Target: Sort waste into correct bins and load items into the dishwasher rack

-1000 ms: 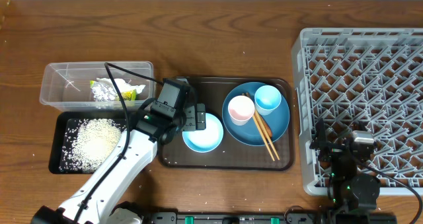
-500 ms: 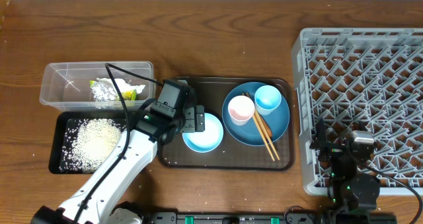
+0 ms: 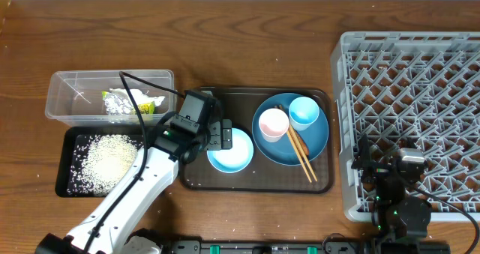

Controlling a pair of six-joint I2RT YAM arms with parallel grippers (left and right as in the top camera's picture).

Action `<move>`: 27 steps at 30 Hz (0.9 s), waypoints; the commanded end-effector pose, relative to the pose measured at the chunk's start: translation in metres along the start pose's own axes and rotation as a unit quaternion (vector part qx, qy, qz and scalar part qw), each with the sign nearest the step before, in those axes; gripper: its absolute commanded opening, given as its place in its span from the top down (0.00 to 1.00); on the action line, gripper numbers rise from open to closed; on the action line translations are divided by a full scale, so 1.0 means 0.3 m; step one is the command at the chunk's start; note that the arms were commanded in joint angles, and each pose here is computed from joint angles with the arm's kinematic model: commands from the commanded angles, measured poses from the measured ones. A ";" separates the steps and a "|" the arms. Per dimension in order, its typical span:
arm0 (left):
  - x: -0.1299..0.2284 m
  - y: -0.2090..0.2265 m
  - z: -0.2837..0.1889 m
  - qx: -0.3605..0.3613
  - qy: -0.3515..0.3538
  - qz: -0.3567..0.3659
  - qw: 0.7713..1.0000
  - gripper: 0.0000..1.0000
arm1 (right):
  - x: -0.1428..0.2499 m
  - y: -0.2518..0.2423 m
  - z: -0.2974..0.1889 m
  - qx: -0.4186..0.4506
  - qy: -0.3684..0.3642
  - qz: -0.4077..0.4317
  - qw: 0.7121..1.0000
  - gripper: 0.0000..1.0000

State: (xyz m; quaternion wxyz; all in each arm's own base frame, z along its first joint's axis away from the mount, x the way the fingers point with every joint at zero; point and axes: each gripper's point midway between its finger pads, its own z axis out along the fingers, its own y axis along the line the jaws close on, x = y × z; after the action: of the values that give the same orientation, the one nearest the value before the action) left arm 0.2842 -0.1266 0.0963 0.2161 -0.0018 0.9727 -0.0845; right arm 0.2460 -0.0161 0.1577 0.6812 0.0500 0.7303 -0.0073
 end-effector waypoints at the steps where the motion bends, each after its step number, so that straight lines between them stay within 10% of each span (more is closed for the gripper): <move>1: -0.017 -0.002 -0.011 -0.002 -0.009 0.007 1.000 0.02 | 0.001 0.013 -0.001 -0.007 0.000 0.004 1.000 0.01; 27: -0.055 -0.020 -0.013 0.008 -0.032 0.006 0.999 0.02 | 0.001 0.013 -0.001 -0.007 0.000 0.004 1.000 0.01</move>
State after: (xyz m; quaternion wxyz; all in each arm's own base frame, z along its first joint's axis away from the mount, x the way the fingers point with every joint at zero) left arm 0.2909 -0.1297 0.1001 0.2308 -0.0020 0.9687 -0.0914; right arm 0.2460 -0.0161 0.1577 0.6812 0.0500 0.7303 -0.0073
